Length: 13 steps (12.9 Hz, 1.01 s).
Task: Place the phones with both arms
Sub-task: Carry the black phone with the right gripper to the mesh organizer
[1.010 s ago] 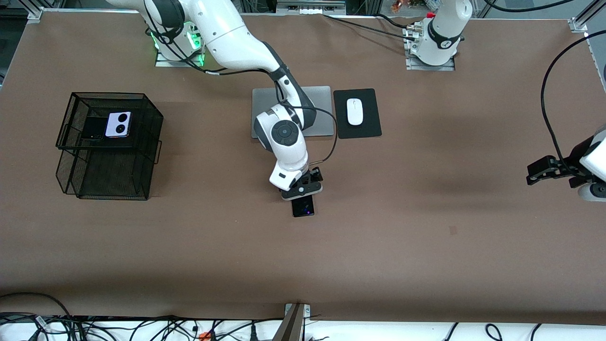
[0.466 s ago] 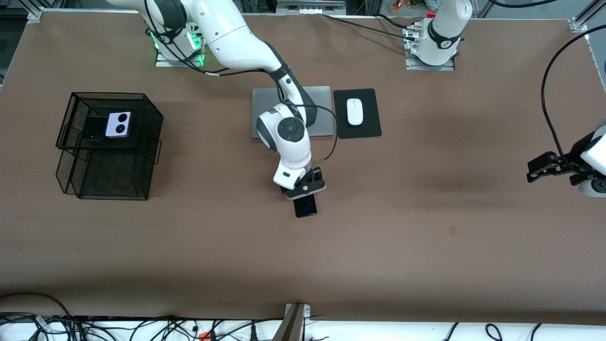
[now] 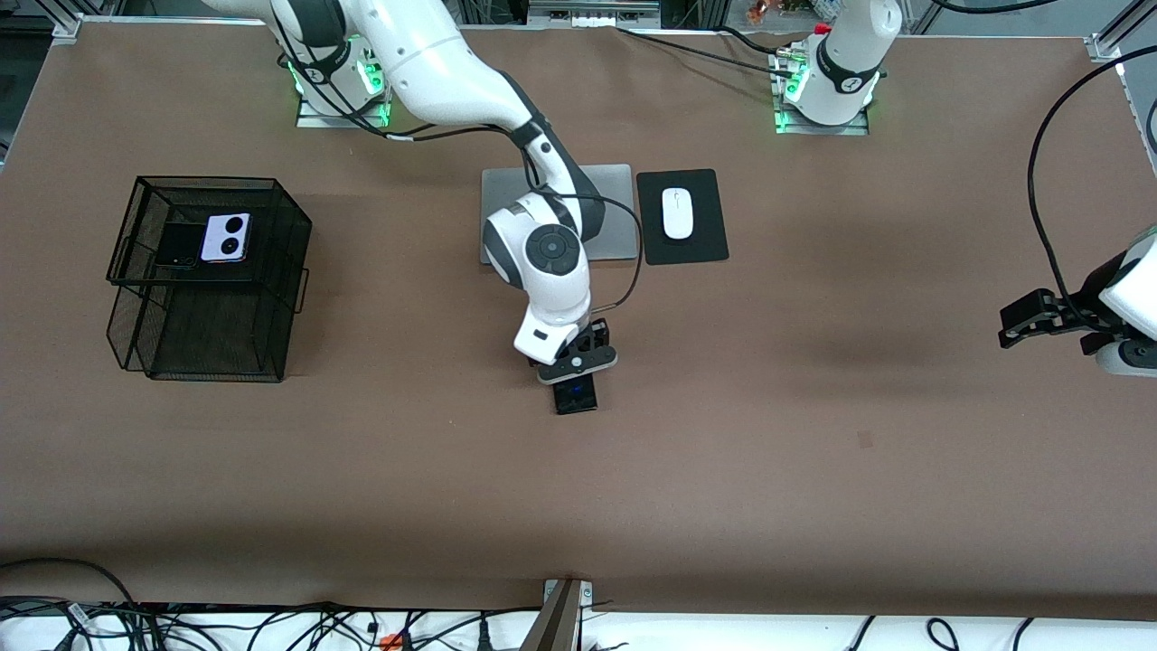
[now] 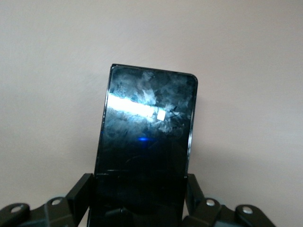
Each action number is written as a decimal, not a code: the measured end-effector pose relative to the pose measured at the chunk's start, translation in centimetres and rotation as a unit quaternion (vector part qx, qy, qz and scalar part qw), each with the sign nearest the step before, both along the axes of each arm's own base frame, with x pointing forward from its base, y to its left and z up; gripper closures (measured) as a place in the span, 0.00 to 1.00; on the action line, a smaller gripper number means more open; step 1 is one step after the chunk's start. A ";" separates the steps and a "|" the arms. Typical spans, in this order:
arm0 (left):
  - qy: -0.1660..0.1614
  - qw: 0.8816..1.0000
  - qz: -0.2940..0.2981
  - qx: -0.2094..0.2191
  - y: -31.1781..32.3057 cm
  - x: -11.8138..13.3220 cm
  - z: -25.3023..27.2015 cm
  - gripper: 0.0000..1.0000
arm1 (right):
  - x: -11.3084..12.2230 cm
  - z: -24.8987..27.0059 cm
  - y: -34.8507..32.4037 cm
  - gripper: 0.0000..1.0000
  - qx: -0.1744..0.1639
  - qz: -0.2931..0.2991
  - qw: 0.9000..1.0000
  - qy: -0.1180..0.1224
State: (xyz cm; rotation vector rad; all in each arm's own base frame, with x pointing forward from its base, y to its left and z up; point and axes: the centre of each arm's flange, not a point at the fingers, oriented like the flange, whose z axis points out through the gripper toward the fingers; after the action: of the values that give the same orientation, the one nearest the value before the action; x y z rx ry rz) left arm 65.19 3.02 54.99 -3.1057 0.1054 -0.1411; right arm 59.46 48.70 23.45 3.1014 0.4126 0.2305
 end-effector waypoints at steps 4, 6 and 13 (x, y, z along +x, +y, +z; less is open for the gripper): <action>-0.001 1.000 0.000 0.000 0.0 0.0 0.1 0.00 | 5.2 8.2 -11.2 0.17 0.005 -0.059 0.998 0.027; -0.001 1.000 0.000 0.000 0.0 -0.1 0.1 0.00 | 6.7 9.0 -18.3 0.17 0.003 -0.070 0.997 0.042; 0.000 1.000 0.000 0.000 0.0 -0.1 0.0 0.00 | 7.6 10.3 -36.4 0.17 -0.100 -0.047 0.993 0.051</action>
State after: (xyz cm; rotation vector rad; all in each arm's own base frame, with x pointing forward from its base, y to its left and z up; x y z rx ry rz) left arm 65.10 3.03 55.01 -3.1057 0.1051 -0.1420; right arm 67.05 12.26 33.76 2.9331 0.2701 0.0266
